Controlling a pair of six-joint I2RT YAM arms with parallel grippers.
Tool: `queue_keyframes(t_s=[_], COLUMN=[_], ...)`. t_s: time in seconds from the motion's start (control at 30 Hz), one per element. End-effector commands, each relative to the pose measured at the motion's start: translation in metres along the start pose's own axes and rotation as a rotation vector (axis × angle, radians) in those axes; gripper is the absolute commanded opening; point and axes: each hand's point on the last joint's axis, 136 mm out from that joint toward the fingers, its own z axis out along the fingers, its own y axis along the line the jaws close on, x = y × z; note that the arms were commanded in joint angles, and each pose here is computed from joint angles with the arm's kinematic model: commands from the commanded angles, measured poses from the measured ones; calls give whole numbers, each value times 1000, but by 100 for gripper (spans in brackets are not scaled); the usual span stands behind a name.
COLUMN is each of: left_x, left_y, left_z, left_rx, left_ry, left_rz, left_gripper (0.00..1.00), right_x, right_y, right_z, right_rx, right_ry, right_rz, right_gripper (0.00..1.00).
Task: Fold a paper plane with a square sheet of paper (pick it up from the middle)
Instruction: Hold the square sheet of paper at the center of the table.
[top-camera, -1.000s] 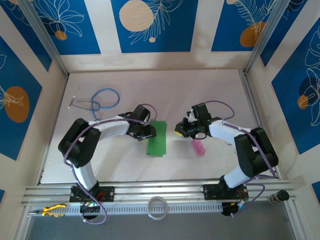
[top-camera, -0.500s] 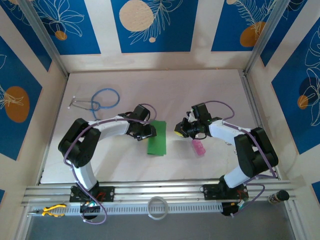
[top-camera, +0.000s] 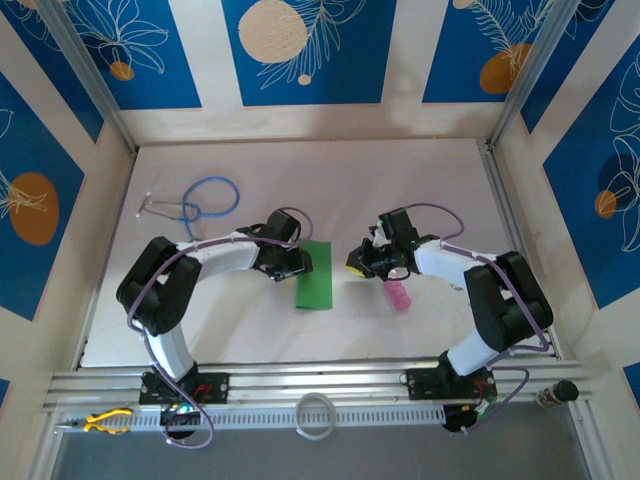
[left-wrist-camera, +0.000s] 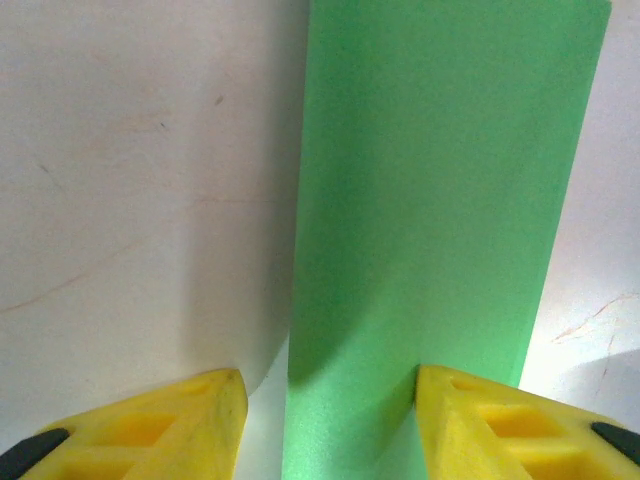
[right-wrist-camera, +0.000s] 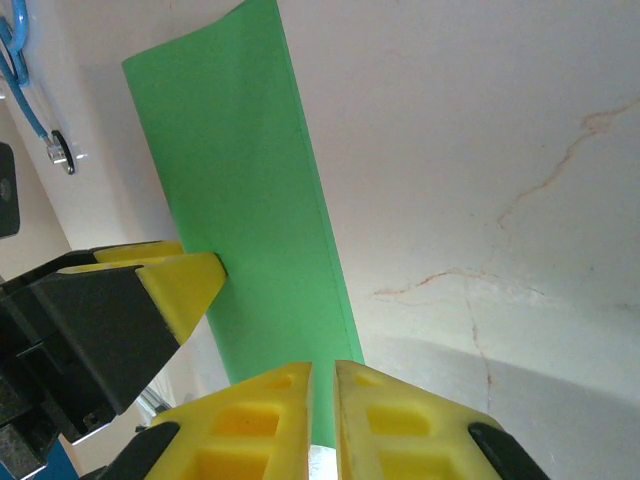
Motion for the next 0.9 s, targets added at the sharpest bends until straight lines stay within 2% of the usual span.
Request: queue_keyframes(t_s=[0.0, 0.4, 0.87], left_x=[-3, 1, 3], left_y=[16, 18, 27], left_z=[4, 16, 21], left_rx=[-66, -66, -109], left_ry=[-16, 19, 31], left_rz=[-20, -20, -22], left_gripper=[50, 55, 55], right_x=[3, 4, 4], right_y=[7, 9, 9], right_z=[1, 2, 3], right_rx=[-11, -12, -10], right_ry=[28, 32, 33], right_rz=[-2, -8, -13], right_gripper=[14, 15, 15])
